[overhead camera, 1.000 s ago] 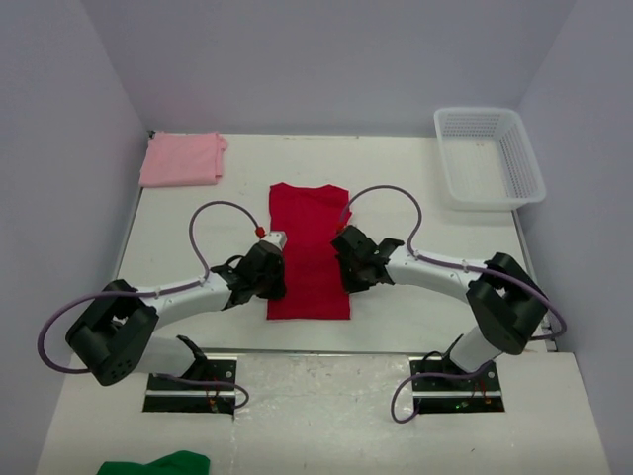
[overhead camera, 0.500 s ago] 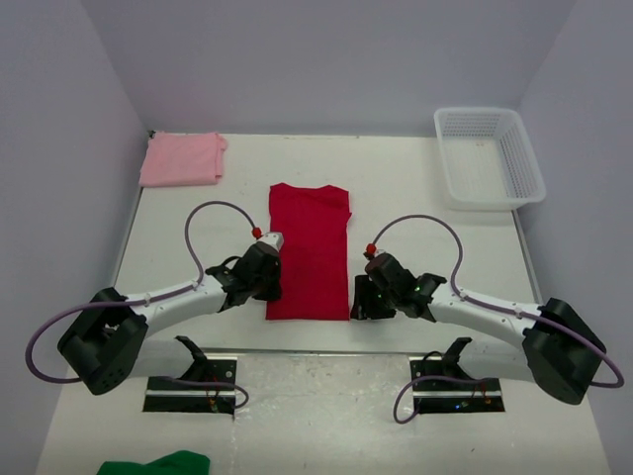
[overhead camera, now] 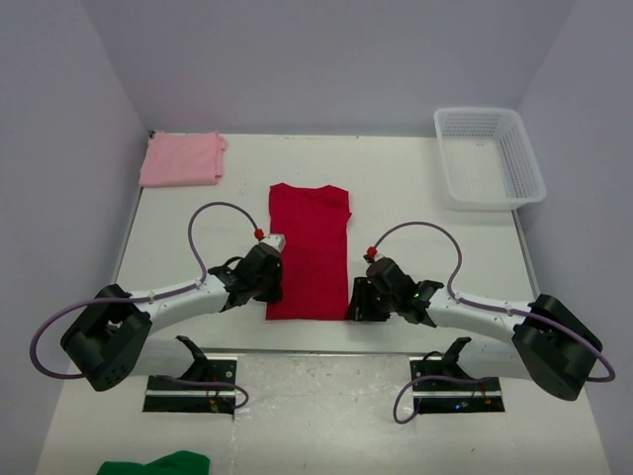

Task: Fold and stack the t-shirts
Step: Grab one side of the 2/3 rectangular tshirt with both arms

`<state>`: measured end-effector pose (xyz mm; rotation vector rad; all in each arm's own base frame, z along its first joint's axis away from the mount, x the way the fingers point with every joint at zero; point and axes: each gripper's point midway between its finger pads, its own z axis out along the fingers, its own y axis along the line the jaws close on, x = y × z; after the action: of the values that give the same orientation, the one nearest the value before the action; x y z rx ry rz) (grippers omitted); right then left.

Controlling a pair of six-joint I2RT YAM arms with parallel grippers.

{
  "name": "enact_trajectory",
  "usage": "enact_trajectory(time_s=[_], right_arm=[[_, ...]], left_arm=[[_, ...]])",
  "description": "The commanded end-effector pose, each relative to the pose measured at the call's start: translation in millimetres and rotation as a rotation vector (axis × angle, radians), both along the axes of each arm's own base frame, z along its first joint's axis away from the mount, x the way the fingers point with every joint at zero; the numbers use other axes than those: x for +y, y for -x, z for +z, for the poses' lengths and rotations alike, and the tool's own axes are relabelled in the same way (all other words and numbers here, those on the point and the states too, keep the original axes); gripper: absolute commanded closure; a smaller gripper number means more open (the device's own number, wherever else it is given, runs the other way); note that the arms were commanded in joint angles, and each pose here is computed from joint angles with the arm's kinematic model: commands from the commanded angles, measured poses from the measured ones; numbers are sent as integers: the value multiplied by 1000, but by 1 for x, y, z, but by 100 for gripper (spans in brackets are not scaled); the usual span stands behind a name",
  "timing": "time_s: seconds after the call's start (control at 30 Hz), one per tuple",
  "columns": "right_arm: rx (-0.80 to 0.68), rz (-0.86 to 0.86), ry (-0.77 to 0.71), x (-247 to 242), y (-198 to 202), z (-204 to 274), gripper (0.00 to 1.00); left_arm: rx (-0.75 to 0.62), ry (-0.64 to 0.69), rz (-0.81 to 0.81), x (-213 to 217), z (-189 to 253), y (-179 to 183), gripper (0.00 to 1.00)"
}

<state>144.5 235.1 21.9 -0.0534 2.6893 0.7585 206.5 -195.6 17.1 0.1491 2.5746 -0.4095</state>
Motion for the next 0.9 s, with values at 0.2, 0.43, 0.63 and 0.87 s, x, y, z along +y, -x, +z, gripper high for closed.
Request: enact_trajectory(time_s=[0.2,0.43,0.63,0.87], right_arm=[[28,3,-36,13,0,-11,60],[33,0,-40,14,1,-10,69],[35,-8,-19,11,2,-18,81],[80,9,28,9,5,-36,100]], left_arm=[[-11,13,-30,-7,0,1,100],[-11,9,-28,-5,-1,3,100],[-8,12,-36,-7,-3,4,100],[-11,8,-39,-5,-3,6,100]])
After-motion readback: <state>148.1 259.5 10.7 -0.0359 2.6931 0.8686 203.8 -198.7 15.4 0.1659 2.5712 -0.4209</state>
